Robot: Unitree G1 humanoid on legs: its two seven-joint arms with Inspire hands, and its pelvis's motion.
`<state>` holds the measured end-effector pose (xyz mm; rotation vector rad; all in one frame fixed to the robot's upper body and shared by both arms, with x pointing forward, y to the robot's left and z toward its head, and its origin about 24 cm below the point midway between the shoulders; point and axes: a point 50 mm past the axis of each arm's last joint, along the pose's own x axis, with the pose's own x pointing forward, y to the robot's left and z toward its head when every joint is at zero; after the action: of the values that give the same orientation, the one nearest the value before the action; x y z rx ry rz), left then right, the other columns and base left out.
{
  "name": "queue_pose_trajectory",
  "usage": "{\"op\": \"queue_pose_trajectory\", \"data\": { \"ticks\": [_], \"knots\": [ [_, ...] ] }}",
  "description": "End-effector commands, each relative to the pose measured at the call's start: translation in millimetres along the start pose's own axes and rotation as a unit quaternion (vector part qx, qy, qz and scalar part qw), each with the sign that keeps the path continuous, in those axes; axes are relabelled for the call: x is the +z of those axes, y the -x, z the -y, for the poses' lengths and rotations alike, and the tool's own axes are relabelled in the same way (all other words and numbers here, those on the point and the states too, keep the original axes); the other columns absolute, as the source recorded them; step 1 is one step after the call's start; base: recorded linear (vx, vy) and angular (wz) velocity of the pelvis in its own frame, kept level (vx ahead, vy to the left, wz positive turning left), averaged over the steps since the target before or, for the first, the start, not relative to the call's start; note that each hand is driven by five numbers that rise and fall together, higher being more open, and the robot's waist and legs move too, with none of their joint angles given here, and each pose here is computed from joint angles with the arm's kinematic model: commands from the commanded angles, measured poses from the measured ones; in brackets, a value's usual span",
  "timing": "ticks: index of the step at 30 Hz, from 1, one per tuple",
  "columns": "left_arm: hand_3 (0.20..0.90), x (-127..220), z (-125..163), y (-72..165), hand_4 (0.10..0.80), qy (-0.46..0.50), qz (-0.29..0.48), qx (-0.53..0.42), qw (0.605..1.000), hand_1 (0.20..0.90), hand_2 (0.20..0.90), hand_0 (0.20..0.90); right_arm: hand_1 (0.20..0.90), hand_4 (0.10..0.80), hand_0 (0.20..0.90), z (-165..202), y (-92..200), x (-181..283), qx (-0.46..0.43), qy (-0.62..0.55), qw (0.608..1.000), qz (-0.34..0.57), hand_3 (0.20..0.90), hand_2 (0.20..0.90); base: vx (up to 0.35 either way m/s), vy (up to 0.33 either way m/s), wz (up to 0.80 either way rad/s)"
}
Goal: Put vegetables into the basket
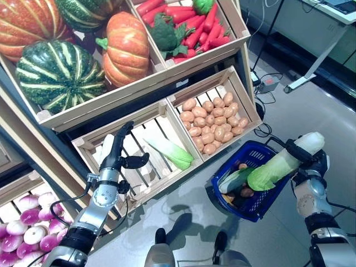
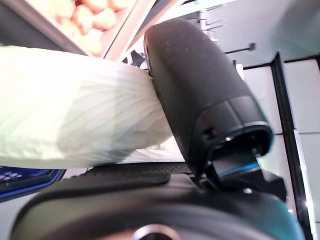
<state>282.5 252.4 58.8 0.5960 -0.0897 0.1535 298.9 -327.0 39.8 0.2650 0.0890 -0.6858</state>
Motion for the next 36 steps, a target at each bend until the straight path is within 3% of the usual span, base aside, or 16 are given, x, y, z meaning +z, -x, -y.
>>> {"op": "queue_pose_trajectory", "data": {
  "ticks": [1, 18, 19, 30, 36],
  "knots": [
    [0.9, 62.1, -25.2, -30.3, 0.8, 0.025, 0.139, 0.053, 0.989, 0.9, 0.9, 0.9, 0.3, 0.4, 0.3, -4.3, -19.7, 92.9, -0.023, 0.004, 0.986, 0.163, 0.3, 0.3, -0.158, -0.028, 0.12],
    [0.9, 120.1, -38.2, -51.4, 0.8, 0.045, 0.254, 0.135, 0.957, 0.9, 0.9, 0.9, 0.3, 0.4, 0.3, -15.7, -35.6, 144.9, -0.024, 0.006, 0.983, 0.181, 0.3, 0.3, -0.087, 0.038, 0.06],
    [0.9, 122.5, -39.1, -52.1, 0.8, 0.045, 0.259, 0.138, 0.955, 0.9, 0.9, 0.9, 0.9, 0.8, 0.9, -14.5, -35.5, 147.4, -0.042, 0.001, 0.982, 0.186, 0.9, 0.9, -0.055, 0.021, 0.02],
    [0.9, 137.3, -63.8, -66.1, 0.8, -0.052, 0.285, 0.2, 0.936, 0.9, 0.9, 0.9, 0.9, 0.8, 0.9, -23.8, -41.5, 157.8, 0.016, -0.014, 0.987, 0.157, 0.9, 0.9, 0.004, 0.029, 0.02],
    [0.9, 151.8, -108.0, -88.5, 0.8, -0.187, 0.269, 0.254, 0.91, 0.9, 0.9, 0.9, 0.9, 0.8, 0.9, -35.5, -42.5, 162.0, 0.053, 0.009, 0.988, 0.144, 0.9, 0.9, 0.016, 0.051, -0.06]
  ]
}}
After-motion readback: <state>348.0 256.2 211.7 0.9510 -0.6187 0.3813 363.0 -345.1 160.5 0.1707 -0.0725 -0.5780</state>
